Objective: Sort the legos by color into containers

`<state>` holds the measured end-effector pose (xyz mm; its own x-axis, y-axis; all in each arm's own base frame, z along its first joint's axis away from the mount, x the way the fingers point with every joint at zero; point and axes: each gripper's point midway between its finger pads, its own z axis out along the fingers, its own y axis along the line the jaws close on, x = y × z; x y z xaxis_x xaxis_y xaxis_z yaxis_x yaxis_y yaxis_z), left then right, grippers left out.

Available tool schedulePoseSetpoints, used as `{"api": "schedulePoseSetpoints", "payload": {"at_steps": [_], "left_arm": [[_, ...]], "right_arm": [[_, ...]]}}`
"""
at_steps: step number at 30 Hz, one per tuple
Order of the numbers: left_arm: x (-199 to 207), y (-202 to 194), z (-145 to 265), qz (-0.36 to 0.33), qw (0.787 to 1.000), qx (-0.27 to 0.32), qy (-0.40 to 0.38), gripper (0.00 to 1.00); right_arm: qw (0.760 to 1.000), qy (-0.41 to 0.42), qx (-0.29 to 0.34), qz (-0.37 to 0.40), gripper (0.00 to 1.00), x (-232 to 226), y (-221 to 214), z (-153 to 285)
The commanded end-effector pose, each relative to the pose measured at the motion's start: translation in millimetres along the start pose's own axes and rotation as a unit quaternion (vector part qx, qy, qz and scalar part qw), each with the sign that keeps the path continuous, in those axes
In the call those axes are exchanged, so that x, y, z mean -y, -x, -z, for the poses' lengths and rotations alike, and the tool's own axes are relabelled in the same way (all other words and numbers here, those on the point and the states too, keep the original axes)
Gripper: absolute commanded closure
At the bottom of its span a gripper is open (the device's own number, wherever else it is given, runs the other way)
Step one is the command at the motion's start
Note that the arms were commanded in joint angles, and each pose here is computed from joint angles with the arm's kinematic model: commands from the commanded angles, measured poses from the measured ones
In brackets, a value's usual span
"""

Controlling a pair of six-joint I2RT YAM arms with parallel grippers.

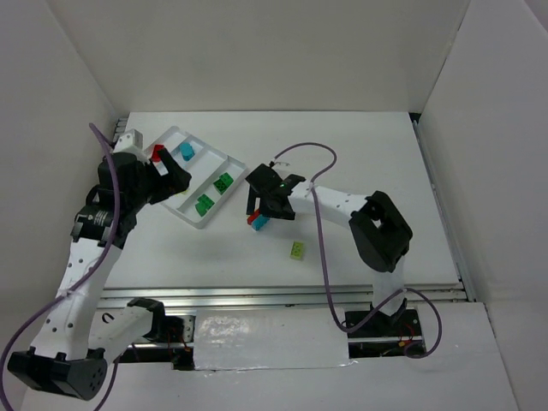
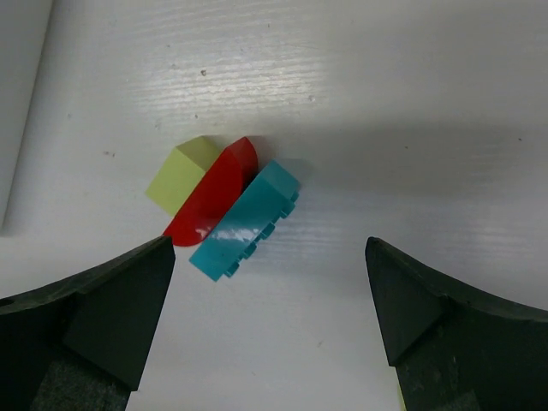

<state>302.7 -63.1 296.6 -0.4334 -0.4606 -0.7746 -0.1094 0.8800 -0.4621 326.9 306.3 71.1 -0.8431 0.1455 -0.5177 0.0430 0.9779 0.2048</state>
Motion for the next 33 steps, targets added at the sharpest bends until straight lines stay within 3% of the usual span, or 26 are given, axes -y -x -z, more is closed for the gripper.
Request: {"api": "schedulePoseSetpoints", "payload": {"at_steps": [1, 6, 11, 23, 29, 33], "left_arm": [[-21.6, -40.2, 11.5, -0.075, 0.995, -0.060, 0.008, 0.00], [-43.4, -87.0, 11.2, -0.085, 0.992, -0.089, 0.006, 0.01], [-29.9, -77.1, 18.6, -0.096, 0.993, -0.060, -0.026, 0.00], [-22.1, -85.3, 18.4, -0.104, 0.990, -0.072, -0.058, 0.00], [-22.1, -82.9, 20.6, -0.103, 0.991, -0.064, -0.058, 0.00], [-23.0, -83.3, 20.6, -0.103, 0.991, -0.065, -0.055, 0.00]], "right_arm": [[0.996, -0.047, 0.052, -0.057, 0.00, -7.6, 17.7, -1.4], [0.991, -0.066, 0.071, -0.096, 0.00, -14.7, 9.6, -14.8], [0.987, -0.069, 0.078, -0.121, 0.00, -19.3, 5.9, -20.7], [0.985, -0.073, 0.077, -0.137, 0.00, -38.1, 19.6, -40.4], [0.986, -0.092, 0.049, -0.128, 0.01, -21.6, -4.5, -51.7], [0.988, -0.083, 0.037, -0.125, 0.07, -21.3, -14.3, -57.6]]}}
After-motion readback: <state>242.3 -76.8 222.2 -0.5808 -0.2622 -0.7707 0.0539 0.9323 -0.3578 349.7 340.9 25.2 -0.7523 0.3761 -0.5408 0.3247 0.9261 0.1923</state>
